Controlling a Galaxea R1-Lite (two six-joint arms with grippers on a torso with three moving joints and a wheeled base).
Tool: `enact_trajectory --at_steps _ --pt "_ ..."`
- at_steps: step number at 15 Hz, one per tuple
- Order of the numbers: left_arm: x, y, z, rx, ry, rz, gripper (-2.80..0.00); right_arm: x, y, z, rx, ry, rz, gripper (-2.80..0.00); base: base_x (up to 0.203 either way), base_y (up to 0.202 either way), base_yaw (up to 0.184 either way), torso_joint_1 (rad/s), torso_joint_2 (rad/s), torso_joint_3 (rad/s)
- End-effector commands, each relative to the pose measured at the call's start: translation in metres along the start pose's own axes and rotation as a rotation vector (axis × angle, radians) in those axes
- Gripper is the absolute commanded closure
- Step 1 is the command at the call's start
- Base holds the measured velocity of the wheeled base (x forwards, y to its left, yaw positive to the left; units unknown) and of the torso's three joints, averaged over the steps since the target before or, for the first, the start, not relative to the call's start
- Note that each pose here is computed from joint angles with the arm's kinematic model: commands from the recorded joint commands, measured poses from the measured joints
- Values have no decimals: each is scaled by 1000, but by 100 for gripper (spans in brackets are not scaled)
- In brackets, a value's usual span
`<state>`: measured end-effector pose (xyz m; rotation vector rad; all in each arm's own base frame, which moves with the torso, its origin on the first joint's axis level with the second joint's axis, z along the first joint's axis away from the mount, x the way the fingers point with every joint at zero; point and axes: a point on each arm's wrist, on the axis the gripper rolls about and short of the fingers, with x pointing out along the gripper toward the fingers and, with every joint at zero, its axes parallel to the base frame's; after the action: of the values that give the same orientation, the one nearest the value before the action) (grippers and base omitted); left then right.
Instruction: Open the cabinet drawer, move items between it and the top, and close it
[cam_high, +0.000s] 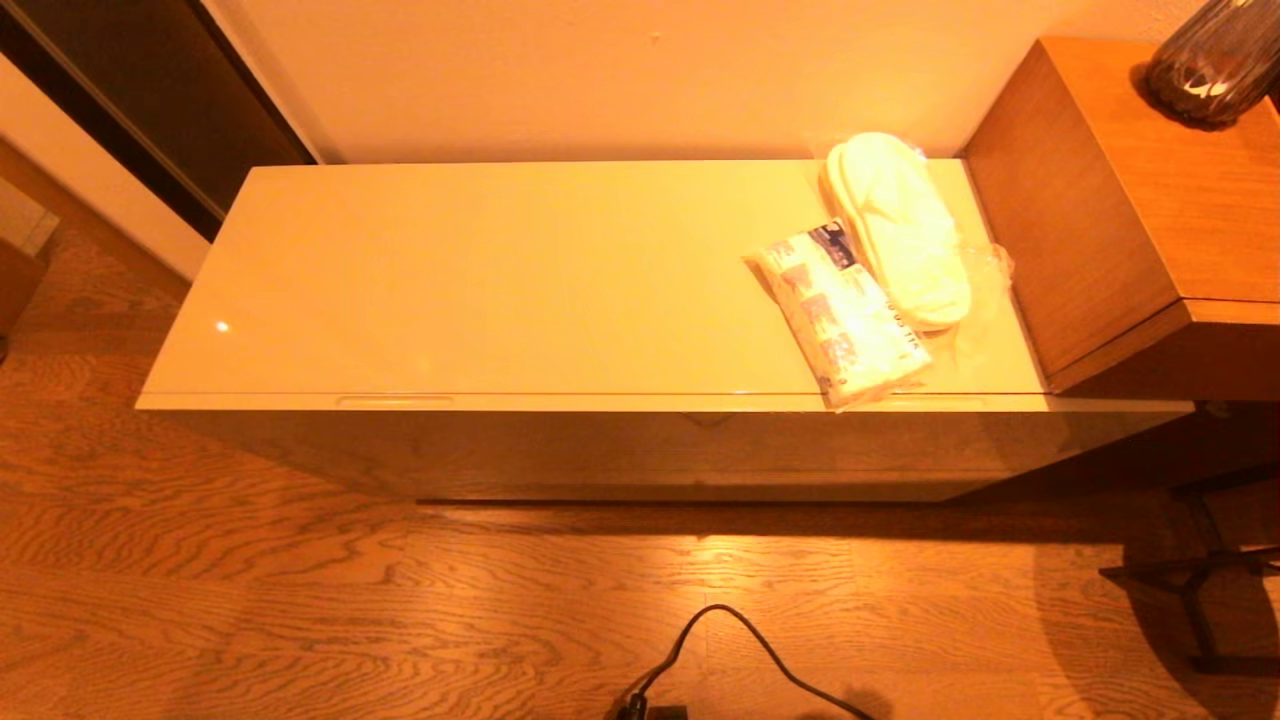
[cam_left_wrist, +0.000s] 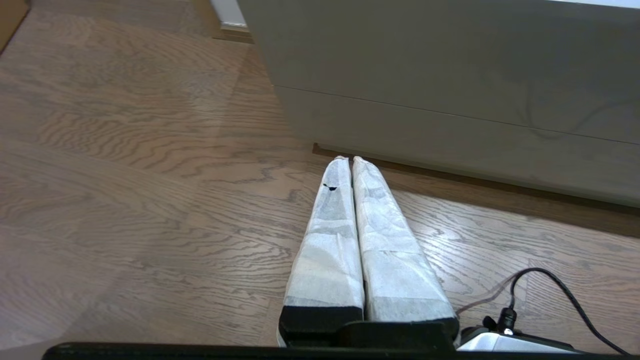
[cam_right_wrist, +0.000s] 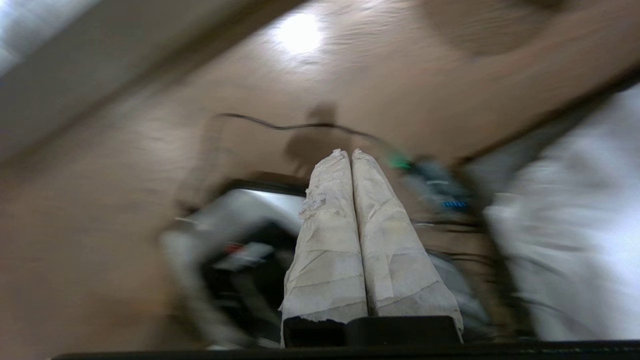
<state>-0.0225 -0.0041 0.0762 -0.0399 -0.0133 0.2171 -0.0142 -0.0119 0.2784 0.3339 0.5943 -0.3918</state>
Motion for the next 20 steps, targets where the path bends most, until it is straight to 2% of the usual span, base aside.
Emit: enact_trajectory --at_steps 1,3,7,10,12,14,15,16,17,18,20 --pt "-3 0 -1 -1 -37 -1 0 -46 -56 -57 -40 -25 -41 0 0 0 0 0 0 0" --pt "-3 0 -1 -1 -37 -1 0 -78 -78 -84 -61 -125 -6 0 0 0 0 0 0 0" --pt "-3 0 -2 -1 -36 -1 0 -98 -92 -144 -84 -271 60 0 0 0 0 0 0 0" --pt "-3 0 -1 -1 -37 -1 0 -82 -99 -175 -203 -336 72 0 0 0 0 0 0 0" --pt "-3 0 -1 -1 -37 -1 0 -68 -89 -162 -223 -476 93 0 0 0 0 0 0 0" --pt "-3 0 -1 -1 -37 -1 0 -50 -79 -153 -236 -509 114 0 0 0 0 0 0 0" --pt "-3 0 -2 -1 -36 -1 0 -44 -74 -146 -239 -548 153 0 0 0 0 0 0 0" --pt "-3 0 -1 -1 -37 -1 0 -39 -67 -141 -253 -579 243 0 0 0 0 0 0 0" --pt "-3 0 -1 -1 -37 -1 0 -30 -62 -139 -273 -578 309 0 0 0 0 0 0 0" --pt "-3 0 -2 -1 -36 -1 0 -20 -58 -138 -291 -573 338 0 0 0 0 0 0 0" --pt "-3 0 -1 -1 -37 -1 0 9 -49 -138 -327 -561 346 0 0 0 0 0 0 0"
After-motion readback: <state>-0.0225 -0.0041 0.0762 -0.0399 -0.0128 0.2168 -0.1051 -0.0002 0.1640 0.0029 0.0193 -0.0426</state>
